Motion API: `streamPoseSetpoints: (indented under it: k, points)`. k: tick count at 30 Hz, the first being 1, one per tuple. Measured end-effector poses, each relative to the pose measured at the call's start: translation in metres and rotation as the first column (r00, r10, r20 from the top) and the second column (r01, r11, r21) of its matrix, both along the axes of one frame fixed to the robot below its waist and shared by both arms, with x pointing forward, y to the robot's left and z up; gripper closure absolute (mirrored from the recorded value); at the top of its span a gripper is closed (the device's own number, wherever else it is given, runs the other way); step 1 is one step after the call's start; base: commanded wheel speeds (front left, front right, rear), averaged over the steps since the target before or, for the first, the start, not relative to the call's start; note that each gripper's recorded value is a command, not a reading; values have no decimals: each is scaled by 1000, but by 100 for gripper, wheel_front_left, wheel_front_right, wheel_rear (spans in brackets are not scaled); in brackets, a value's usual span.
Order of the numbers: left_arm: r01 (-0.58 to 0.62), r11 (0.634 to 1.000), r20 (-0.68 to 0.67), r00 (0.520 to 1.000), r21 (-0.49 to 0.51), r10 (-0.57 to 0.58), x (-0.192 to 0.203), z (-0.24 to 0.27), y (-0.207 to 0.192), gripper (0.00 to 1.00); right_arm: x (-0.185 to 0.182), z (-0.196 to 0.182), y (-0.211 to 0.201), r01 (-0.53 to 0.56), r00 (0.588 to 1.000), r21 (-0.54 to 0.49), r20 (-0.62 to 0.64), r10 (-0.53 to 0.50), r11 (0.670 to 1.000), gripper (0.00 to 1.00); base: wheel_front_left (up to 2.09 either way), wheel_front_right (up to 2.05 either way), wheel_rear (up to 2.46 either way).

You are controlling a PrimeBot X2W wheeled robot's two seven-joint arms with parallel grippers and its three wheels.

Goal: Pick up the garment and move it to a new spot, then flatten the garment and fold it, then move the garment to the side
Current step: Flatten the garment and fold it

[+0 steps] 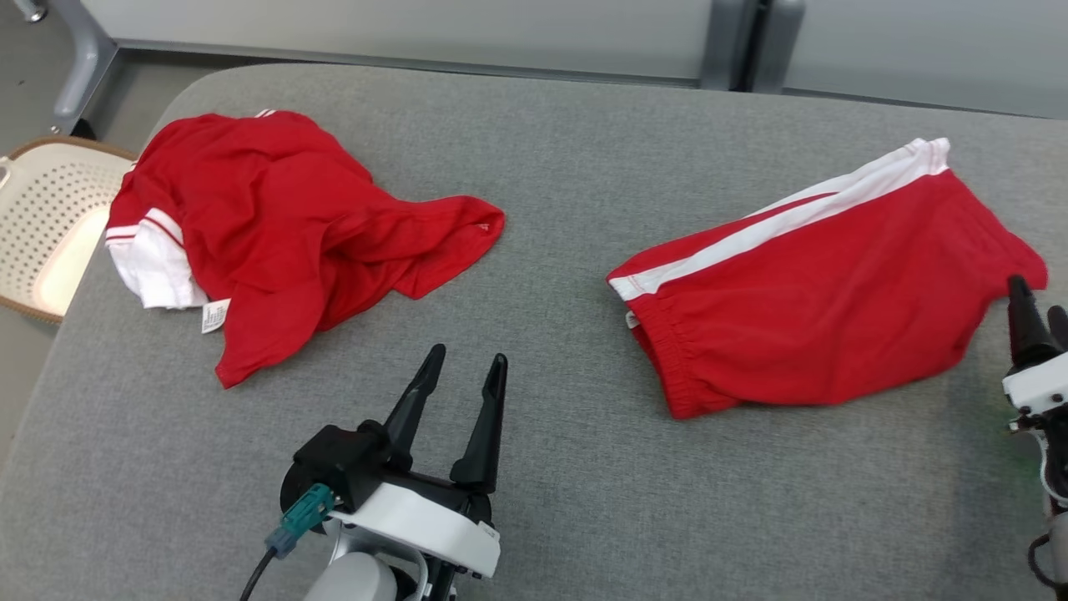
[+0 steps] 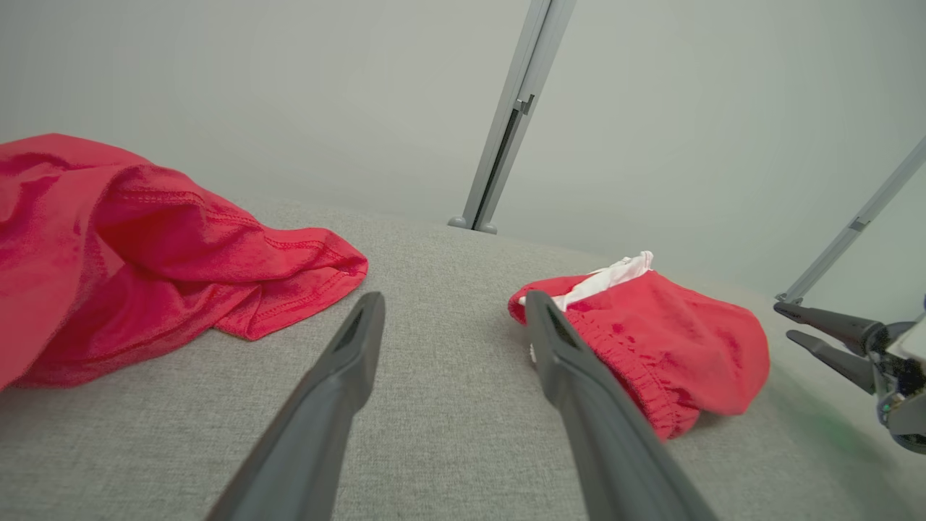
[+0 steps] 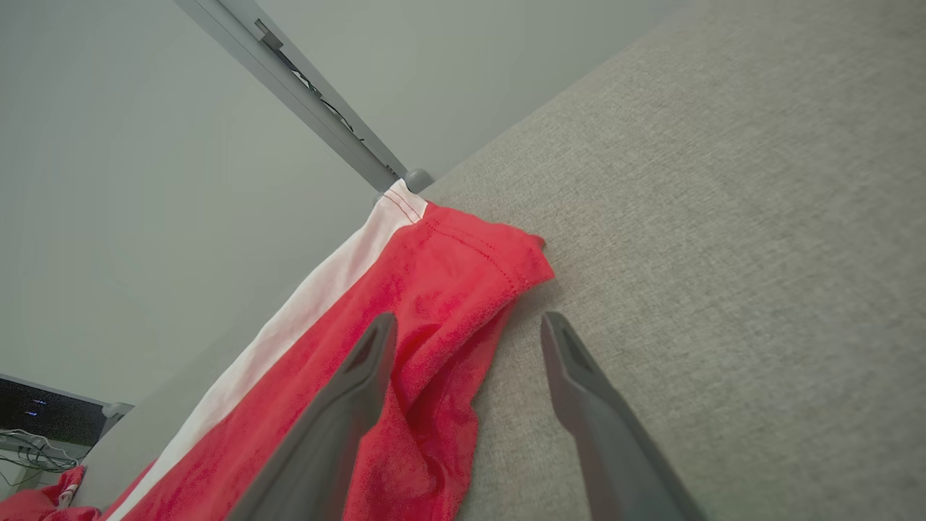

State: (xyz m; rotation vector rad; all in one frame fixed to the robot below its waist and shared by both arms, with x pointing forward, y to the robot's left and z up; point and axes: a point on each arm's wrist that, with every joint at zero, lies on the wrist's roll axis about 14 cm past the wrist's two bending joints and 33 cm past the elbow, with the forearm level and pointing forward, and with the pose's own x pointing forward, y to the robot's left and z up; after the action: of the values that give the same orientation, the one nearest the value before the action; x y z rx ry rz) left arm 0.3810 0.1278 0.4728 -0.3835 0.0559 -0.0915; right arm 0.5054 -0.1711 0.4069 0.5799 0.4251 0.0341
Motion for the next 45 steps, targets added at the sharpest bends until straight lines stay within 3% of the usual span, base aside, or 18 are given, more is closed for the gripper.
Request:
streamPoseSetpoints:
  k: [12, 21, 23, 35, 40, 45]
  points:
    - [-24, 1000, -54, 998, 20, 25, -2, -14, 5, 0, 41, -39, 18, -29, 984, 54, -176, 38, 998, 0, 0, 0, 0]
    - [-43, 999, -69, 997, 19, 44, -1, -18, 10, 0, 61, -52, 21, -60, 968, 6, -245, 60, 998, 0, 0, 0, 0]
    - [-43, 999, -64, 997, 22, 44, 1, -16, 10, 0, 62, -52, 22, -63, 966, 3, -252, 62, 998, 100, 0, 0, 0]
    - [-18, 1000, -37, 999, 24, 18, 2, -8, 3, 0, 54, -23, 18, 7, 991, 33, -135, -3, 999, 100, 0, 0, 0]
    - [9, 1000, -15, 1000, 14, -9, -2, -2, -6, 0, 34, 0, -8, 83, 996, 54, -45, -81, 995, 100, 0, 0, 0]
    - [35, 999, -8, 999, 3, -35, -7, -1, -14, 0, 1, 6, -57, 219, 976, 60, -5, -219, 974, 100, 0, 0, 0]
